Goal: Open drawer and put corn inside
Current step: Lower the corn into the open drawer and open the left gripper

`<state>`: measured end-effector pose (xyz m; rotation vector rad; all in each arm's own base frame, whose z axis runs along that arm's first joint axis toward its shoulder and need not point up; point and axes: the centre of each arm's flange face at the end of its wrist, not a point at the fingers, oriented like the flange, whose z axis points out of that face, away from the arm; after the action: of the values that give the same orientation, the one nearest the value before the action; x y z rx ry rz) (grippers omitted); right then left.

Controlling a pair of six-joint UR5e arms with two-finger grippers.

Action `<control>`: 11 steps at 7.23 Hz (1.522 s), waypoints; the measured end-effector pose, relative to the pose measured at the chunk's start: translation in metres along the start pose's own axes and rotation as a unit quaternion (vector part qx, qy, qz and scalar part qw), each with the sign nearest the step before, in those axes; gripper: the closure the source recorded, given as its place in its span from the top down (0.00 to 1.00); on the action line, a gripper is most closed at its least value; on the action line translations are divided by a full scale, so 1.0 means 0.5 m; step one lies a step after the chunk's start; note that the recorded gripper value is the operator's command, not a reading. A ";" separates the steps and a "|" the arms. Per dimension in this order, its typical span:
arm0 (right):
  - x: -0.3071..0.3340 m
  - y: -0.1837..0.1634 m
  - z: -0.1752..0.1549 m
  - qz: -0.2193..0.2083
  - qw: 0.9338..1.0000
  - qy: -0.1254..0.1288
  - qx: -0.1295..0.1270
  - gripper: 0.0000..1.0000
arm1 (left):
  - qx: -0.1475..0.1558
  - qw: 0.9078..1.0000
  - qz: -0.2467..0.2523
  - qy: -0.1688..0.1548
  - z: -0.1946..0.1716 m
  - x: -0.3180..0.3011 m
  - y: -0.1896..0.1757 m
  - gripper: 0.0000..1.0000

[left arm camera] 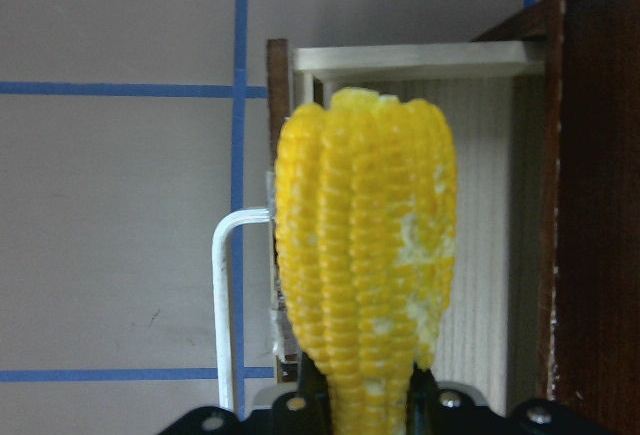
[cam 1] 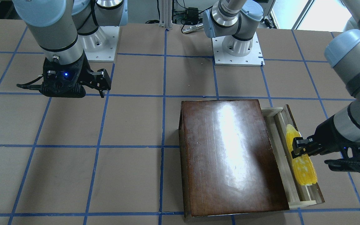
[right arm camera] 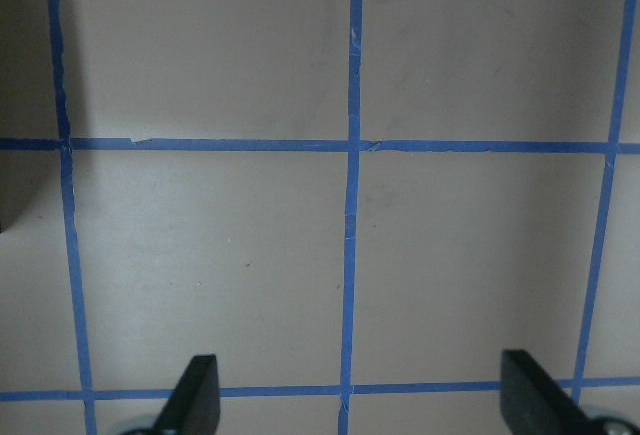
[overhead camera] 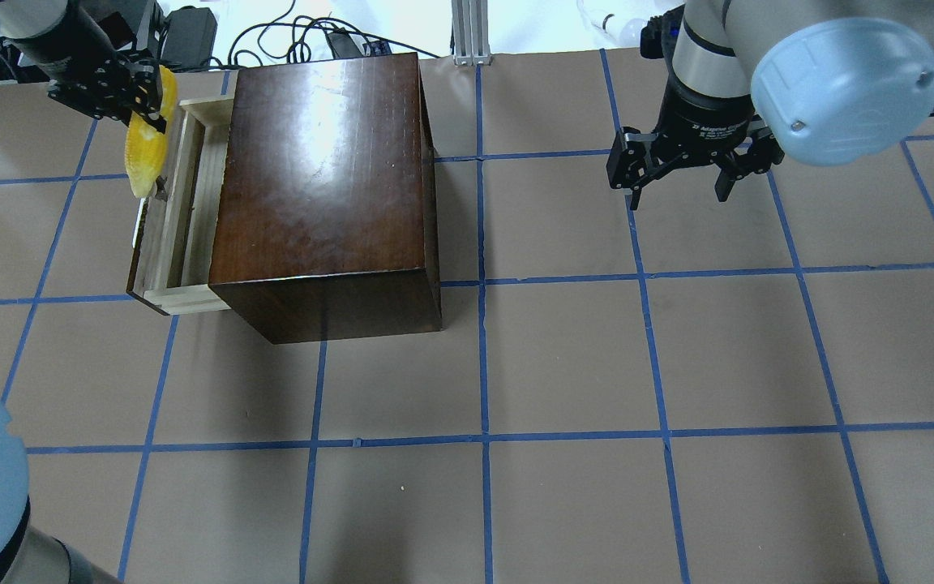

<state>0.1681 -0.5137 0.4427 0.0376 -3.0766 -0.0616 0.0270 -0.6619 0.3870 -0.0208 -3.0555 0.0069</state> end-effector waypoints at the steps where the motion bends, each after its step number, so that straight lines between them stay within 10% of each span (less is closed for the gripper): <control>1: 0.000 0.000 0.000 0.000 1.000 0.000 0.000 1.00 | -0.011 1.000 0.009 0.004 0.026 0.000 0.007 0.00; 2: 0.000 0.000 0.000 0.000 1.000 0.000 0.000 1.00 | -0.018 1.000 0.013 0.006 0.043 -0.002 0.010 0.00; 6: 0.001 0.000 -0.001 0.000 1.000 0.001 0.000 1.00 | -0.033 0.999 0.014 0.011 0.080 -0.008 0.007 1.00; 11: 0.001 0.000 0.000 0.000 1.000 0.002 0.000 1.00 | -0.033 0.999 0.012 0.003 0.055 0.000 0.018 1.00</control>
<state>0.1678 -0.5135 0.4430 0.0377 -3.0735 -0.0611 0.0246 -0.6533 0.3597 -0.0623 -3.0488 -0.0932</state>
